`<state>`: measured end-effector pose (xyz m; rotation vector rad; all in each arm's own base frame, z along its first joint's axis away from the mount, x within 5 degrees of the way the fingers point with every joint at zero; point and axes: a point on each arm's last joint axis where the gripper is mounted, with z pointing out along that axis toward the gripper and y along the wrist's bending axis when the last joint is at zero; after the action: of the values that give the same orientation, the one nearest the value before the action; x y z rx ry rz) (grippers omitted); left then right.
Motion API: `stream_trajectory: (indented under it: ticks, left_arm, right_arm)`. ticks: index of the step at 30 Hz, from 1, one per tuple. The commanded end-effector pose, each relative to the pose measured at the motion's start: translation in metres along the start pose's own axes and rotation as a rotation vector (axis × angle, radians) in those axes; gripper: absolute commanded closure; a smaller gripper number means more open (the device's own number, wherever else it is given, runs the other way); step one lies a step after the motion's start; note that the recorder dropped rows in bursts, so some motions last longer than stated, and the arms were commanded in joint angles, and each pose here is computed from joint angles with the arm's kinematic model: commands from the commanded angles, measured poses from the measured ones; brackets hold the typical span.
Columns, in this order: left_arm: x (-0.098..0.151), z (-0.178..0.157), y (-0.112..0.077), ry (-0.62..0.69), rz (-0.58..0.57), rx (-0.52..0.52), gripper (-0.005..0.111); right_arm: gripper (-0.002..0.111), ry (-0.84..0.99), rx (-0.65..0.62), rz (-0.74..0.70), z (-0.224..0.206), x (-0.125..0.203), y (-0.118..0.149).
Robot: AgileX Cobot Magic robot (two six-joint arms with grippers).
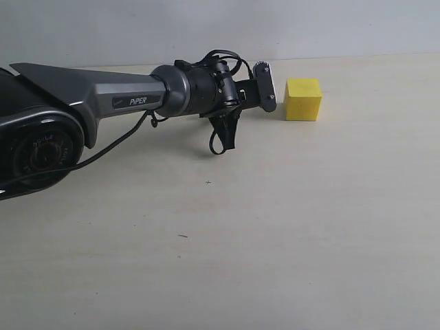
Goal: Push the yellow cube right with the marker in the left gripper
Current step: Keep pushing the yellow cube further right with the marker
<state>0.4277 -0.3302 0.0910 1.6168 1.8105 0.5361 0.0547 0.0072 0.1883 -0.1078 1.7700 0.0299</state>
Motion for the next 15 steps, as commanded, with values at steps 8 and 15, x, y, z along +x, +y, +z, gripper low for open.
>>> stream_trajectory:
  ticks: [8,15]
  left_arm:
    - [-0.017,-0.007,-0.007,-0.078,-0.042,0.017,0.107]
    - [-0.020,-0.009,-0.010,-0.073,-0.047,0.021,0.107]
  right_arm:
    - [0.108,-0.001,0.001,-0.006,0.000,0.001,0.000]
    - [0.108,-0.001,0.001,-0.006,0.000,0.001,0.000]
